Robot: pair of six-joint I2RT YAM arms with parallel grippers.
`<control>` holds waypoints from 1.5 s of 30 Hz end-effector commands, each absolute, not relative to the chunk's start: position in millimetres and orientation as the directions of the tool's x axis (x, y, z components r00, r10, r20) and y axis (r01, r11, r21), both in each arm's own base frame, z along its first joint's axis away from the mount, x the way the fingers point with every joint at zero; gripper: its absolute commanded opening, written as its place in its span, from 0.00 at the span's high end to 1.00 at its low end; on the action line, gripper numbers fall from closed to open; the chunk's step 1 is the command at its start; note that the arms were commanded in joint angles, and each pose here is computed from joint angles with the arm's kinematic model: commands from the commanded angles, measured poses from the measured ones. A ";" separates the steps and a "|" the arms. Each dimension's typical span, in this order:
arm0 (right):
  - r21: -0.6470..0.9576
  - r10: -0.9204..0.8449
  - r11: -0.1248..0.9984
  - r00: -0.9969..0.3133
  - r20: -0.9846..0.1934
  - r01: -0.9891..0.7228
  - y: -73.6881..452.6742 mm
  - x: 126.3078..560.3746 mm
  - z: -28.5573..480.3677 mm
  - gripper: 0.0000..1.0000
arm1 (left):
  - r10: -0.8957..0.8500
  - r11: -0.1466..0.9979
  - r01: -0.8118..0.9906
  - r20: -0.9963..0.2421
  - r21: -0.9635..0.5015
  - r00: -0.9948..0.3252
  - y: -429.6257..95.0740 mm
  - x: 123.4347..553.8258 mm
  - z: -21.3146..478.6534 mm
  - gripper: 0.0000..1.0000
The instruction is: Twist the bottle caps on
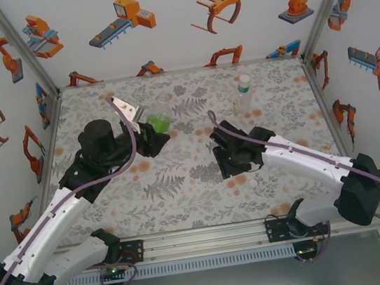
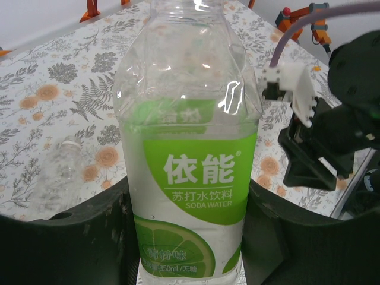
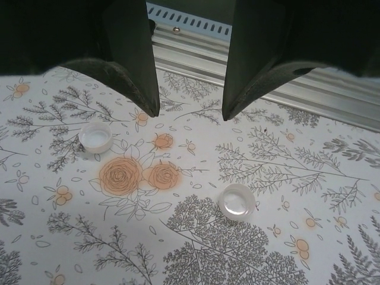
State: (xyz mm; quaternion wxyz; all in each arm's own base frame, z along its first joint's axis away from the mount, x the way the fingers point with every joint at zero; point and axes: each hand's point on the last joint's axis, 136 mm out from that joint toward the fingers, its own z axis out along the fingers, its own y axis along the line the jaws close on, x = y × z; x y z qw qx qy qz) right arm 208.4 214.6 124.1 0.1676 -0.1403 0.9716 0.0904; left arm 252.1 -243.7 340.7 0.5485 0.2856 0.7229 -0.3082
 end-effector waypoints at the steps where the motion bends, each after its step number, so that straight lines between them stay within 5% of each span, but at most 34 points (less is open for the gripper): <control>1: 0.100 -0.211 0.959 -0.904 -0.371 -0.265 215.7 213.3 116.5 0.55 | 0.072 0.649 0.754 -0.979 -0.099 -0.190 -240.3 251.6 349.0 0.76; 45: 0.114 -0.211 0.958 -0.915 -0.343 -0.263 237.7 205.4 81.7 0.57 | 0.091 0.638 0.763 -0.975 -0.100 -0.204 -243.0 251.1 349.2 0.81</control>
